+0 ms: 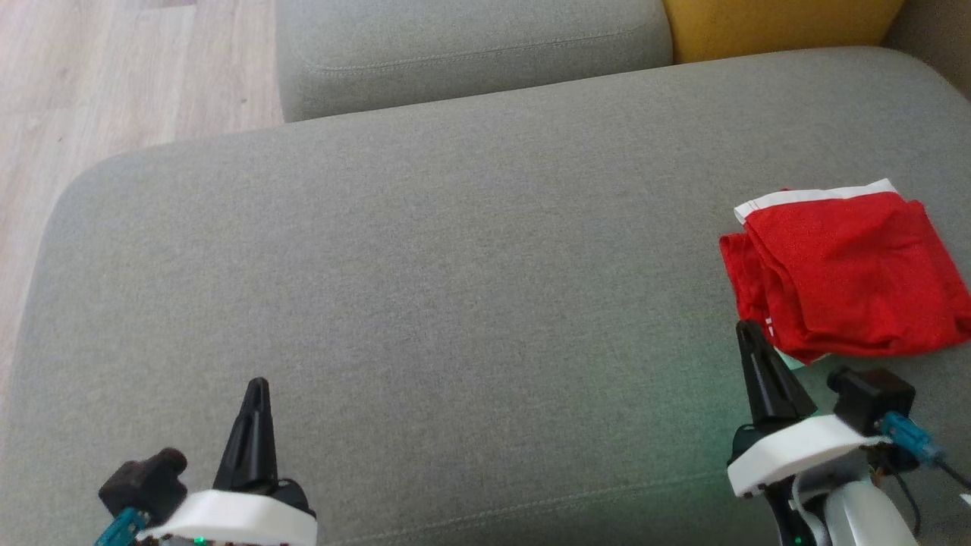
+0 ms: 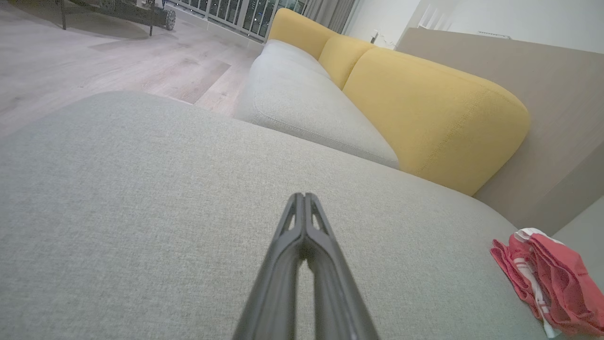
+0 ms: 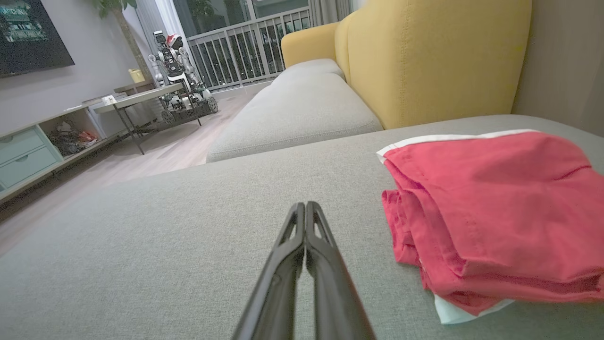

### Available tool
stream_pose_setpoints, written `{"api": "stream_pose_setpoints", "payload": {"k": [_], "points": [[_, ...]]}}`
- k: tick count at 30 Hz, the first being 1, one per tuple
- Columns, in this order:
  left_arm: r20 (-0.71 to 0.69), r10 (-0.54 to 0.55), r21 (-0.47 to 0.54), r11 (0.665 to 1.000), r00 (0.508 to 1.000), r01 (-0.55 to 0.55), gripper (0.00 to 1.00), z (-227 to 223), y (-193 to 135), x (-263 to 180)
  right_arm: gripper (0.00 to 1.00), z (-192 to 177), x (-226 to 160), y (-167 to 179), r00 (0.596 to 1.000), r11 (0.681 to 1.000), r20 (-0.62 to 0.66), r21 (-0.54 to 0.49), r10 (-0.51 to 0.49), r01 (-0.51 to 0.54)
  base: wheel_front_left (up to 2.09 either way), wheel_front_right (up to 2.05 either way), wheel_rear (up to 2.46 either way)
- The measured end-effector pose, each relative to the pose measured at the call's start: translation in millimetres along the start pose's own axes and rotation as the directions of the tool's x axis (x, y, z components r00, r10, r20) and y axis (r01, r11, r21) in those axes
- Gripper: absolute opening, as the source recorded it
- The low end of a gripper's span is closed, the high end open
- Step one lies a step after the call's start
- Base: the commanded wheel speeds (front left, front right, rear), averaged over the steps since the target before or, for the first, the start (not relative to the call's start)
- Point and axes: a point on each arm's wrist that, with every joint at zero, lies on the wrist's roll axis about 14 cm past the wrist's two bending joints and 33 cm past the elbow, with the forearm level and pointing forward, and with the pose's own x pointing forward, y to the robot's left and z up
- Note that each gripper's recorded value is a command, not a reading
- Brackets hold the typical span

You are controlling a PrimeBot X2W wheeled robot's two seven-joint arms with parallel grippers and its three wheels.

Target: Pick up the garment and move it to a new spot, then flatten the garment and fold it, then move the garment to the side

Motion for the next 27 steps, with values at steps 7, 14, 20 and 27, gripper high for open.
{"api": "stream_pose_setpoints", "payload": {"k": [7,14,20,27], "points": [[-0.015,0.015,-0.072,0.997,1.000,-0.017,0.00,-2.6,3.8,0.3,0.00,-1.5,0.6,-3.9,1.000,0.996,-0.012,0.081,-0.021,0.022,0.00,0.00,0.00],[-0.032,0.034,-0.141,0.989,0.999,-0.038,0.00,-4.6,7.9,2.6,0.00,-2.7,1.1,-7.7,0.999,0.986,-0.021,0.162,-0.041,0.044,0.00,0.00,0.00],[-0.049,0.043,-0.201,0.978,0.998,-0.052,0.00,-7.0,11.0,3.1,0.00,-3.6,1.6,-10.3,0.998,0.971,-0.028,0.231,-0.055,0.060,0.00,0.00,0.00],[-0.050,0.054,-0.269,0.961,0.997,-0.066,0.00,-4.3,15.1,6.4,0.00,-5.6,2.1,-12.5,0.997,0.948,-0.042,0.308,-0.066,0.076,0.00,0.00,0.00]]}}
